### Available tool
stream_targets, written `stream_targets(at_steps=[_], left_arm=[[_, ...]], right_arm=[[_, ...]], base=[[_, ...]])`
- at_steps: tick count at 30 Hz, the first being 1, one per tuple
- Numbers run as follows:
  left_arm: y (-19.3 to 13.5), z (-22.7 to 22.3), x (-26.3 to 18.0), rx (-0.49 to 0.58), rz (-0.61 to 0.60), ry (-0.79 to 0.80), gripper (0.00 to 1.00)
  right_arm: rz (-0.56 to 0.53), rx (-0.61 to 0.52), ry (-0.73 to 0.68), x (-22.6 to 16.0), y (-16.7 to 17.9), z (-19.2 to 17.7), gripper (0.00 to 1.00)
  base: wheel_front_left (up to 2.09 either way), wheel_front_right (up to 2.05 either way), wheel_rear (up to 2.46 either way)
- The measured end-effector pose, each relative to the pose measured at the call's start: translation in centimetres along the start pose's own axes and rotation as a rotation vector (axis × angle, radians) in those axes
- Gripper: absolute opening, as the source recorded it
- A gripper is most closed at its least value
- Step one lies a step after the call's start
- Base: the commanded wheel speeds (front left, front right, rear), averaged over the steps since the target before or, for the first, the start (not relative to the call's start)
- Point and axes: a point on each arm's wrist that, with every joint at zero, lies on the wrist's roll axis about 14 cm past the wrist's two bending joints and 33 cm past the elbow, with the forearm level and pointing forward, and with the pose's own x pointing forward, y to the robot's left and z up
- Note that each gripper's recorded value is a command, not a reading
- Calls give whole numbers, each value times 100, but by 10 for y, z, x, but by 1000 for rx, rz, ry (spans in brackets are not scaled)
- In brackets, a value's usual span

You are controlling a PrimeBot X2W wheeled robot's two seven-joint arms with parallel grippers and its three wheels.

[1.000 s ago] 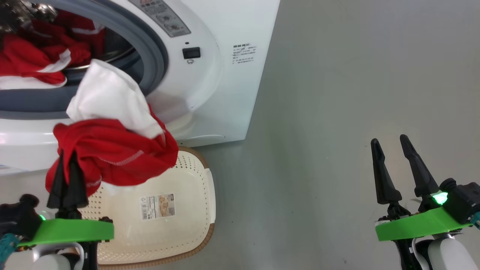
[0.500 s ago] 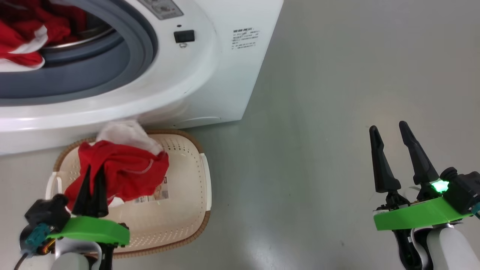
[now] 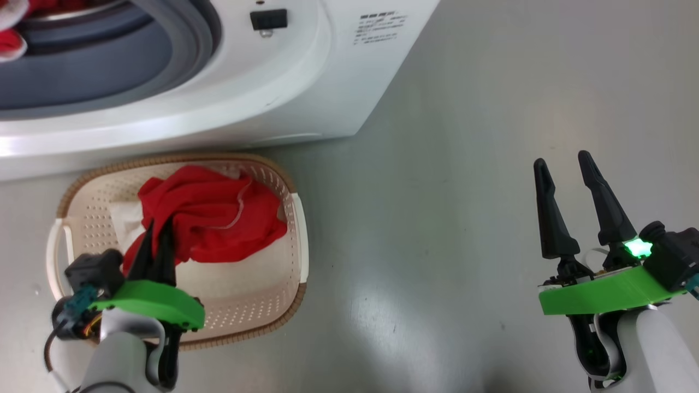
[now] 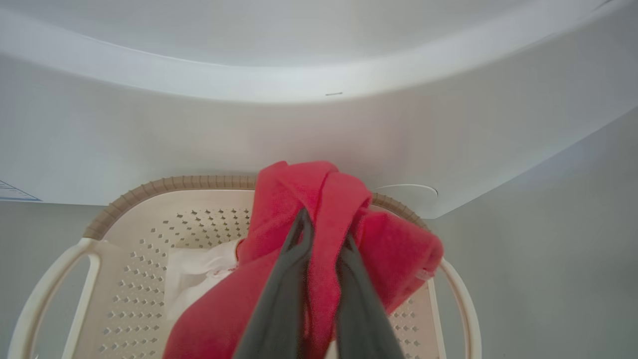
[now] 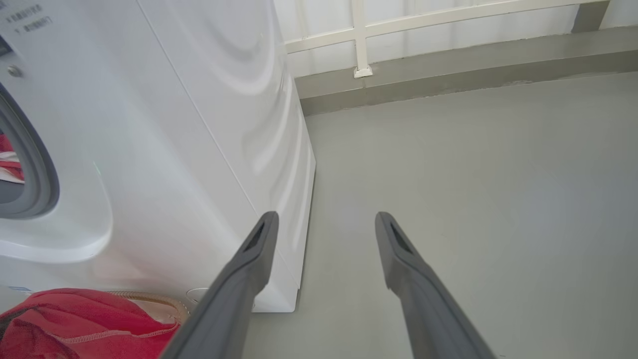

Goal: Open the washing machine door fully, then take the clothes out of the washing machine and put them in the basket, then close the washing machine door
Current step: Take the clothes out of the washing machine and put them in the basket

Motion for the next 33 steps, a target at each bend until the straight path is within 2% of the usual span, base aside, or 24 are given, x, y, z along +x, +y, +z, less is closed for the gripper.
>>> stream_targets(at_steps=[10, 22, 24, 25, 27, 28, 30, 33], left_arm=[[-1, -45, 16, 1, -7, 141, 0], [2, -62, 21, -9, 0, 202, 1], [2, -62, 21, -11, 2, 203, 12], [3, -61, 20, -13, 4, 202, 25], [3, -60, 20, -13, 4, 200, 66], [3, -59, 20, -13, 5, 197, 80], [3, -56, 20, -12, 4, 190, 100], [2, -51, 19, -11, 3, 178, 100]], right_arm=[[11, 2, 86, 7, 2, -35, 100], [15, -1, 90, 13, 2, -39, 100], [16, -1, 87, 13, 2, -38, 100], [17, -1, 85, 13, 2, -37, 100], [18, -1, 83, 13, 3, -36, 100], [19, -1, 81, 13, 3, -35, 100], [22, -2, 76, 12, 4, -33, 100], [27, -3, 66, 12, 5, -28, 100]], base=[[0, 0, 0], [0, 0, 0], [0, 0, 0], [0, 0, 0], [0, 0, 0], [0, 0, 0], [0, 0, 0], [0, 0, 0]])
